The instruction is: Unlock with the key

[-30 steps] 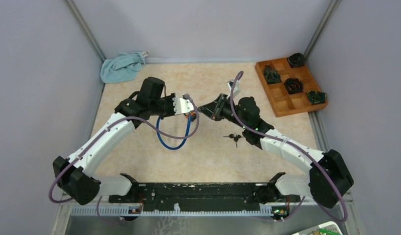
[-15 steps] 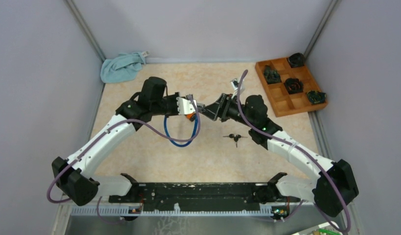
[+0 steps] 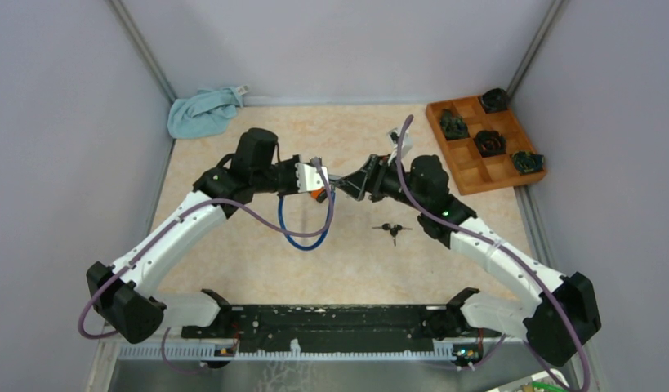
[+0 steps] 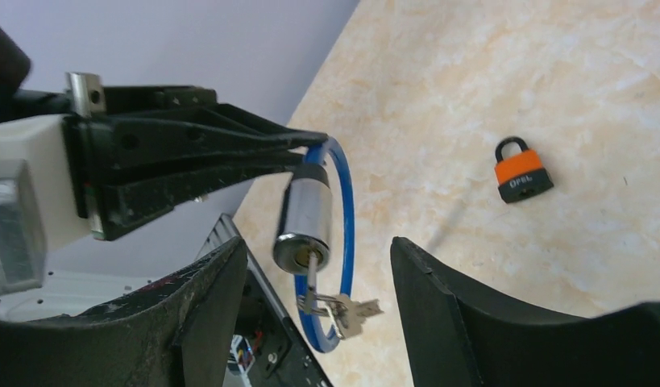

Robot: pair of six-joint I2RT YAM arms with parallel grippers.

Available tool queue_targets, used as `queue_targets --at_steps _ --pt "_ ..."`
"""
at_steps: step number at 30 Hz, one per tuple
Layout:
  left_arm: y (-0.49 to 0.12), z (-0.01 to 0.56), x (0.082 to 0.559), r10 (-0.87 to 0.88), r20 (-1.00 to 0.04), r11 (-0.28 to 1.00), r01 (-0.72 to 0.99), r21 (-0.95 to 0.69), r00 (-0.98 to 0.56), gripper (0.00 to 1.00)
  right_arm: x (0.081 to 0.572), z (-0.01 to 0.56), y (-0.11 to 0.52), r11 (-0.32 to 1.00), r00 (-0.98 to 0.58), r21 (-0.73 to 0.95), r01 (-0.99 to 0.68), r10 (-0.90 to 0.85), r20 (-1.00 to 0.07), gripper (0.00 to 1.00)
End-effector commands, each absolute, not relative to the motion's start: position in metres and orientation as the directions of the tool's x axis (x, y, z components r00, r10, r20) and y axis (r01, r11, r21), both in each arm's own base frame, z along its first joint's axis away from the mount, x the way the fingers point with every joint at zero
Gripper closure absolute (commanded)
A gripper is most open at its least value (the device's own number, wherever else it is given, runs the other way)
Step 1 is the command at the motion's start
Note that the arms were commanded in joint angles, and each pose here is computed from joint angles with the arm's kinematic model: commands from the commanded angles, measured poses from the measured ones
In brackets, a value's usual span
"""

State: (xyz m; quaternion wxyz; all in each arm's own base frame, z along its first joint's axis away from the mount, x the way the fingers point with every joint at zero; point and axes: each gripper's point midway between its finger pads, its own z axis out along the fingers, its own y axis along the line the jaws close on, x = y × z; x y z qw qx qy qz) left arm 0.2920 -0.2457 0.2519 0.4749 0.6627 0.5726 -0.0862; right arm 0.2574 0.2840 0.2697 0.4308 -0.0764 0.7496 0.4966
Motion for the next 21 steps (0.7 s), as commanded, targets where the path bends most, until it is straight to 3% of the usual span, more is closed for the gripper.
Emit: queue_targets --at_steps 1,14,21 --pt "-0.254 0.284 0.288 0.617 -0.692 0.122 0.823 0.555 0.375 1.0 0.264 0.325 0.294 0.415 -0.528 0.643 -0.644 0.368 -0.766 0.36" --pt "-0.254 0.282 0.291 0.627 -0.688 0.125 0.825 0.551 0.365 1.0 0.259 0.318 0.307 0.371 -0.572 0.657 -0.657 0.323 -0.754 0.61" --pt "-0.254 0.279 0.29 0.634 -0.688 0.121 0.834 0.539 0.352 1.0 0.257 0.323 0.311 0.339 -0.579 0.666 -0.664 0.33 -0.745 0.96"
